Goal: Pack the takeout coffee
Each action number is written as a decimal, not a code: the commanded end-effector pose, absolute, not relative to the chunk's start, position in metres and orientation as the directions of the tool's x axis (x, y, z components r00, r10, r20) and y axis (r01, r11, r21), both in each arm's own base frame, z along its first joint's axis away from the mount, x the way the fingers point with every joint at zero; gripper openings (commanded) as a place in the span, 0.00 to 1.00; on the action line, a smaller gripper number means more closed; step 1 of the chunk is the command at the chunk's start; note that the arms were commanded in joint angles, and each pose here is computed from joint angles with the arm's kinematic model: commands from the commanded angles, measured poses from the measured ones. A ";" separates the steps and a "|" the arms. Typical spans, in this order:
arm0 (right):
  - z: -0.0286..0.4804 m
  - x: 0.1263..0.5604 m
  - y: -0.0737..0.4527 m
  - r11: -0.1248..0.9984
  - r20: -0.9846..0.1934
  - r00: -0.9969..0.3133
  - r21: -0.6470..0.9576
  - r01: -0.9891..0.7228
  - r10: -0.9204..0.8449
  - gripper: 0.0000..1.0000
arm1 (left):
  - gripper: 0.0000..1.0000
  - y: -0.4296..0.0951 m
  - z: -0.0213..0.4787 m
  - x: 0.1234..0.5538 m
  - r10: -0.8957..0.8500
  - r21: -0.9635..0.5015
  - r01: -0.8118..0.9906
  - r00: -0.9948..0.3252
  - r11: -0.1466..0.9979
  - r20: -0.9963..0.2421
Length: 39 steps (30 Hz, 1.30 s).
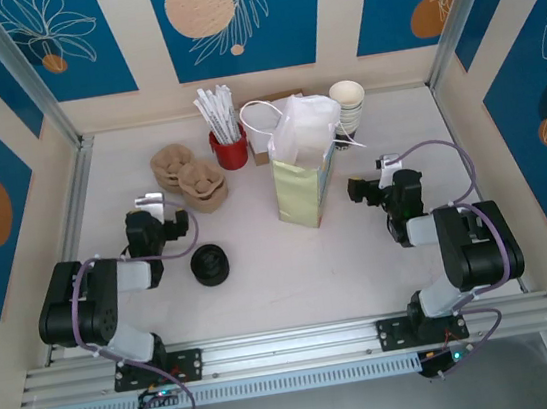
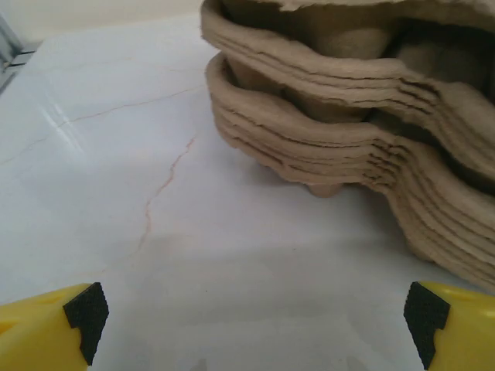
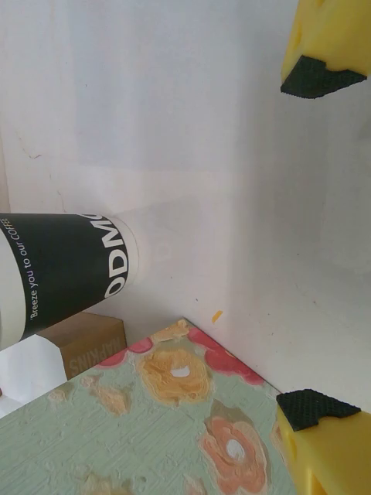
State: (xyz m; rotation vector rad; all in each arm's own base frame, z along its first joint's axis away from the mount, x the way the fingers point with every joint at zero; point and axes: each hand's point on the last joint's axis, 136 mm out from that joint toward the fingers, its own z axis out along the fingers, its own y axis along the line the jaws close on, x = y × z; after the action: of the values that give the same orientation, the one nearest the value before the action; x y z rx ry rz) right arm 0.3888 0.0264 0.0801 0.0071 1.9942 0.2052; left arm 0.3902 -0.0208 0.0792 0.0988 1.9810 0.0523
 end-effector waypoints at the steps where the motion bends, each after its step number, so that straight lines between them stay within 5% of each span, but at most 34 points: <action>1: 0.094 0.396 0.027 0.985 -0.923 -0.377 0.129 -0.113 0.078 0.99 | 0.99 -0.029 0.087 0.395 0.106 0.072 0.103 -0.376 0.992 -0.921; 19: 0.096 0.396 0.026 0.986 -0.925 -0.372 0.129 -0.106 0.081 0.99 | 0.99 -0.029 0.091 0.394 0.108 0.074 0.107 -0.365 0.991 -0.925; 29: 0.135 0.377 -0.001 0.985 -0.898 -0.408 0.170 0.019 0.163 0.99 | 0.99 -0.018 0.188 0.368 0.092 0.092 0.018 -0.363 0.996 -0.927; 34: 0.170 0.364 -0.038 0.923 -0.835 -0.397 0.318 0.215 0.380 0.99 | 0.99 0.021 0.248 0.328 -0.137 -0.036 -0.261 -0.380 0.965 -0.915; 39: 0.211 0.362 -0.060 0.754 -0.633 -0.412 0.526 0.392 0.656 0.99 | 0.99 0.032 0.277 0.297 -0.287 -0.103 -0.386 -0.457 0.917 -0.842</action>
State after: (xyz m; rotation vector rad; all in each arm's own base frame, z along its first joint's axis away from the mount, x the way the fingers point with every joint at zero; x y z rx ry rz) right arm 0.3756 -0.0583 0.2100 0.5173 1.9492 0.2305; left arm 0.3319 0.0197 0.3147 -0.3152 1.8449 0.0679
